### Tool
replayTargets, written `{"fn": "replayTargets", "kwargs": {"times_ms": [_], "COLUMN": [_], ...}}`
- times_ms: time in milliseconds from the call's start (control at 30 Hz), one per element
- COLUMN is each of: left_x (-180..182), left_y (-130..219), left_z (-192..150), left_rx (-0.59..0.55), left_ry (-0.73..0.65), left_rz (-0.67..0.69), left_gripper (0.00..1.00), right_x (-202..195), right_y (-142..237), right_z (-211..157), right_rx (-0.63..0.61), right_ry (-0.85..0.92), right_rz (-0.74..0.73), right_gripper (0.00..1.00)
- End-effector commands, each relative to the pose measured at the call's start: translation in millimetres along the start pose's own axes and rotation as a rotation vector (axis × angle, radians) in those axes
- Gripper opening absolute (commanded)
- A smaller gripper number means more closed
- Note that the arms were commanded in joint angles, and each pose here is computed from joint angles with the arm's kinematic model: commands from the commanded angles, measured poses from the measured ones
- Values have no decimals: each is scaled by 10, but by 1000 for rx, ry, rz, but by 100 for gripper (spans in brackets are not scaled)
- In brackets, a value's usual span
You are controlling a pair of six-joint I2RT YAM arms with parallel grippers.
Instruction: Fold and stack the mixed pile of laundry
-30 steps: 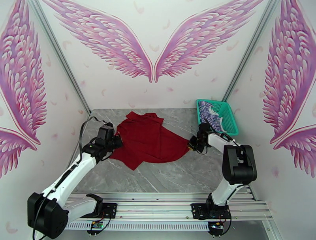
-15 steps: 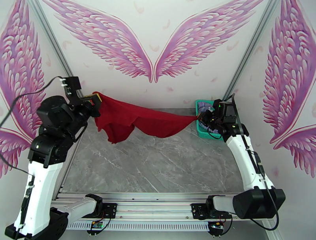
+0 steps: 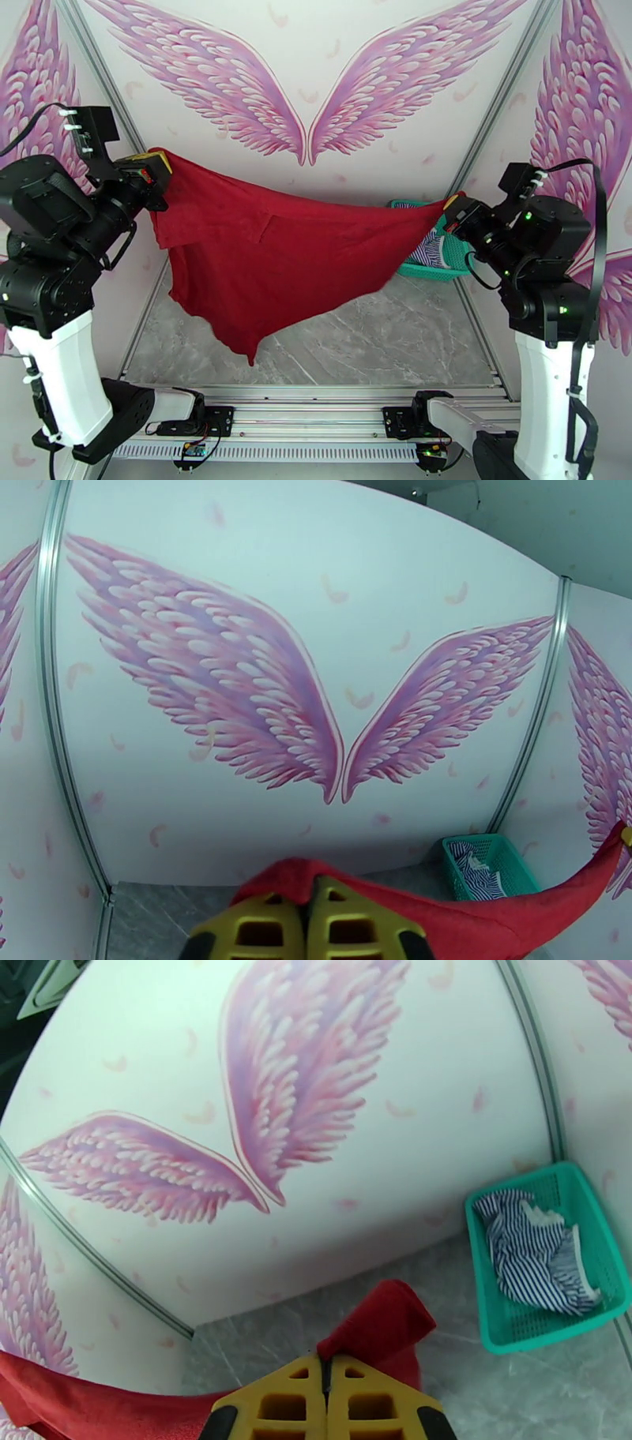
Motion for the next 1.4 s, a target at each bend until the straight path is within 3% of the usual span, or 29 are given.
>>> {"fn": "replayTargets", "kwargs": {"times_ms": [0,133,233,333,467,600,667,800,900,1100,1167,1200,1233,1267,1367], "left_x": [178,410,611,749,863,826,798,707,540,207,119,79,50,25,-14], "left_y": [-549,-1151,-1628,-1859,-1695,-1400,-1287,-1103,-886,-275,-65,28,109,163,247], "left_z": [-322,-357,-274,-88,222,314,222,-354,-1073,-2818,-3353,-3546,-3701,-3781,-3770], "left_rx": [119,61,-49,-175,-345,-311,-235,99,388,823,960,1012,1056,1078,1095], "left_ry": [78,115,144,189,249,189,177,212,252,434,484,495,508,522,524], "left_rz": [1,-14,-1,-22,-54,-35,-21,-13,-27,-18,4,16,35,35,41], "left_gripper": [0,0,0,0,0,0,0,0,0,0,10,22,42,54,63], "right_x": [-189,-213,-148,-3,277,382,333,8,-470,-1551,-1835,-1971,-2082,-2146,-2199], "right_y": [-640,-1345,-1817,-2121,-2093,-1926,-1890,-1845,-1771,-1449,-1310,-1235,-1159,-1098,-948], "right_z": [-121,-64,88,294,591,669,596,180,-372,-1736,-2104,-2270,-2387,-2456,-2487], "right_rx": [129,140,85,31,-49,-70,-35,108,225,493,555,587,615,640,674], "right_ry": [-2,-33,-43,-55,-62,-60,-52,-22,-21,-79,-90,-83,-78,-62,-6], "right_rz": [-54,-2,49,109,205,238,211,85,-56,-318,-381,-418,-467,-497,-547], "right_gripper": [0,0,0,0,0,0,0,0,0,0,0,1,15,33,49]}}
Point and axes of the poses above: each hand's point on the last joint's axis, 136 mm out from that joint toward the fingers, its own y axis back along the fingers, its own x axis along the line the jaws close on, z = x × y, the point moved 7 cm from there along y, back along the fingers, and after that the axes turned 9 degrees about -y, right-handed, at the moved point
